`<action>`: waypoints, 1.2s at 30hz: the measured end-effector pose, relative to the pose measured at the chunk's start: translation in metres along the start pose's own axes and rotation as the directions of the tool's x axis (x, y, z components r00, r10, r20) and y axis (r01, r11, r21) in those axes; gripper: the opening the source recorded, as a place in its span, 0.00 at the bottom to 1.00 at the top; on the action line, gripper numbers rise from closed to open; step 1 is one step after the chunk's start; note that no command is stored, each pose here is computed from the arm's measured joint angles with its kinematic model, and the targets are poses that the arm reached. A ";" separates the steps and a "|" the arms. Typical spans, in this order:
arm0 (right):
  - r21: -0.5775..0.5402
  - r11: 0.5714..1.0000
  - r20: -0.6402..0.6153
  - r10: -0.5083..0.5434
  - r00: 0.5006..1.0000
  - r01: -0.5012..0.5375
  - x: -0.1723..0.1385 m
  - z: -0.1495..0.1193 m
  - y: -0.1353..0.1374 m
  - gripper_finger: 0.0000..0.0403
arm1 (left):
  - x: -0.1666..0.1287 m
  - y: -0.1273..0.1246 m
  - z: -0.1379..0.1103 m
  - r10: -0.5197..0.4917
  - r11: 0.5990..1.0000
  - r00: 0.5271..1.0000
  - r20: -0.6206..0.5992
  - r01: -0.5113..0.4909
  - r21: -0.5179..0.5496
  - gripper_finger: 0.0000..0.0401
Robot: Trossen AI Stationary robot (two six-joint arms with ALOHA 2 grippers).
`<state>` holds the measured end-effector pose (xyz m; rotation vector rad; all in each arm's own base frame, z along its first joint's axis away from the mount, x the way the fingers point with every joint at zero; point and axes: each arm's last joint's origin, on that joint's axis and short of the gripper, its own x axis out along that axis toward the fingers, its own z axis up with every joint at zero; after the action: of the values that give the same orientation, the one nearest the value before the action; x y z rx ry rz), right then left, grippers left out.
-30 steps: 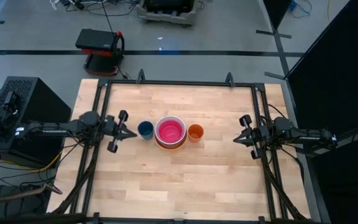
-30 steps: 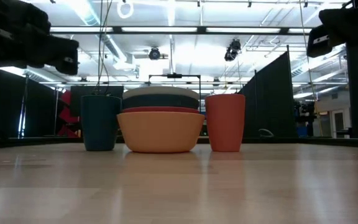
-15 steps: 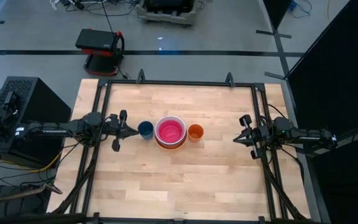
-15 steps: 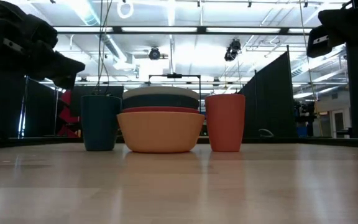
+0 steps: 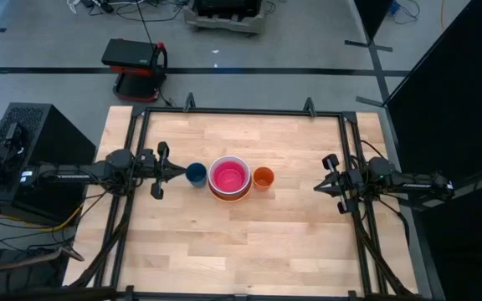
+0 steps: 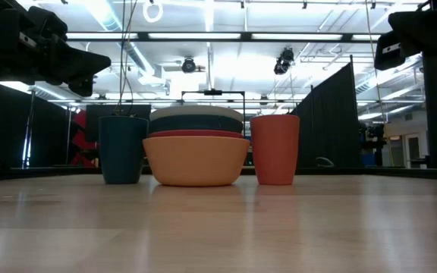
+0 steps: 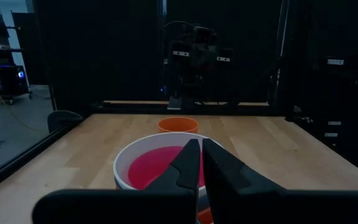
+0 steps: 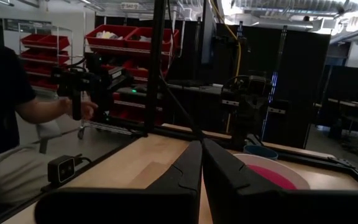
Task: Nest bowls inside each other
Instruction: Return to Home Position
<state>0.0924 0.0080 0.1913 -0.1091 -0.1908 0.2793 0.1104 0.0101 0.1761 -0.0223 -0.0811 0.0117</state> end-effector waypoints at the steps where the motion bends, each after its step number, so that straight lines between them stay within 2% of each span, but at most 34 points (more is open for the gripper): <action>1: 0.000 1.000 0.000 0.000 1.000 0.000 0.000 0.000 0.000 0.00 | 0.000 0.000 0.000 0.000 1.000 1.000 0.000 0.000 0.000 0.02; 36: 0.000 1.000 0.001 -0.001 1.000 0.001 0.000 0.000 0.000 0.00 | 0.000 0.000 0.000 0.000 1.000 1.000 -0.002 0.000 0.000 0.01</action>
<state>0.0923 0.0080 0.1915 -0.1091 -0.1915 0.2786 0.1105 0.0101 0.1759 -0.0222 -0.0795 0.0112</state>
